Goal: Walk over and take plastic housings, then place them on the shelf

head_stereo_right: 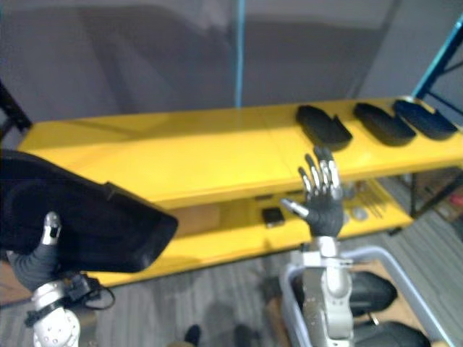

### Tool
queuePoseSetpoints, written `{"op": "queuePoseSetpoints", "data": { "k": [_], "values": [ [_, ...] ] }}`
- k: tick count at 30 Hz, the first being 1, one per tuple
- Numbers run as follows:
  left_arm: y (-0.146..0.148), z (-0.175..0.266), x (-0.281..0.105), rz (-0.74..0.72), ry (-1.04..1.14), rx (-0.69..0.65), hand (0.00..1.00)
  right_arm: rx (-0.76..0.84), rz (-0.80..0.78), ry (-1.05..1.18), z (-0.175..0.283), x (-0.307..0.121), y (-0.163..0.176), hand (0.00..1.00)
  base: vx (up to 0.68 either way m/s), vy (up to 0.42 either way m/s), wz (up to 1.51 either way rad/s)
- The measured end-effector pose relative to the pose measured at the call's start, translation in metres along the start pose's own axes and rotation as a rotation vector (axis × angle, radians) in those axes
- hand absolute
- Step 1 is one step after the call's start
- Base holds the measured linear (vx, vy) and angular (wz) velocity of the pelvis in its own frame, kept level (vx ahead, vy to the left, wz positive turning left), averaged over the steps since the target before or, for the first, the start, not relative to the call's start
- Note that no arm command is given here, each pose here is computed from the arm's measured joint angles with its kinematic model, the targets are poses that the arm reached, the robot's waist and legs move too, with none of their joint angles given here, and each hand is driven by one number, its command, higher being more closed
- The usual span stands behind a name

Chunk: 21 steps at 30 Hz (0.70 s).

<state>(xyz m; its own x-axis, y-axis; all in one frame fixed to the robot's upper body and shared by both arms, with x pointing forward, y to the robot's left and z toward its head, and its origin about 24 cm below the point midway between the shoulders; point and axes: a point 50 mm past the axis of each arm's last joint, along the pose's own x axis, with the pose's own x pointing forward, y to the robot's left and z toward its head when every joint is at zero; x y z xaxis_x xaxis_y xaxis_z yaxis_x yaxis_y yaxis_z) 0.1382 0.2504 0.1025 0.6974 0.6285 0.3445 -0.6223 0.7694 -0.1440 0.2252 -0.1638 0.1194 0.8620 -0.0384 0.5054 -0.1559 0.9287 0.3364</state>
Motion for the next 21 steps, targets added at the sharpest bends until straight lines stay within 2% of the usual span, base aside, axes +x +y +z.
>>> {"op": "queuePoseSetpoints", "data": {
  "k": [5, 11, 21],
  "values": [
    [0.007, 0.0, -0.002, -0.039, 0.01, 0.035, 1.0, -0.017, -0.061, 0.016, -0.003, -0.001, -0.008, 0.0, 0.05, 0.067, 0.73],
    [0.016, 0.001, -0.001, -0.026, 0.004, 0.062, 1.0, -0.02, -0.087, 0.03, -0.009, -0.001, -0.007, 0.0, 0.04, 0.053, 0.04],
    [0.0, -0.016, 0.005, -0.12, 0.033, 0.027, 1.0, -0.084, -0.201, 0.003, 0.001, -0.009, -0.032, 0.0, -0.02, 0.079, 0.01]
  ]
}}
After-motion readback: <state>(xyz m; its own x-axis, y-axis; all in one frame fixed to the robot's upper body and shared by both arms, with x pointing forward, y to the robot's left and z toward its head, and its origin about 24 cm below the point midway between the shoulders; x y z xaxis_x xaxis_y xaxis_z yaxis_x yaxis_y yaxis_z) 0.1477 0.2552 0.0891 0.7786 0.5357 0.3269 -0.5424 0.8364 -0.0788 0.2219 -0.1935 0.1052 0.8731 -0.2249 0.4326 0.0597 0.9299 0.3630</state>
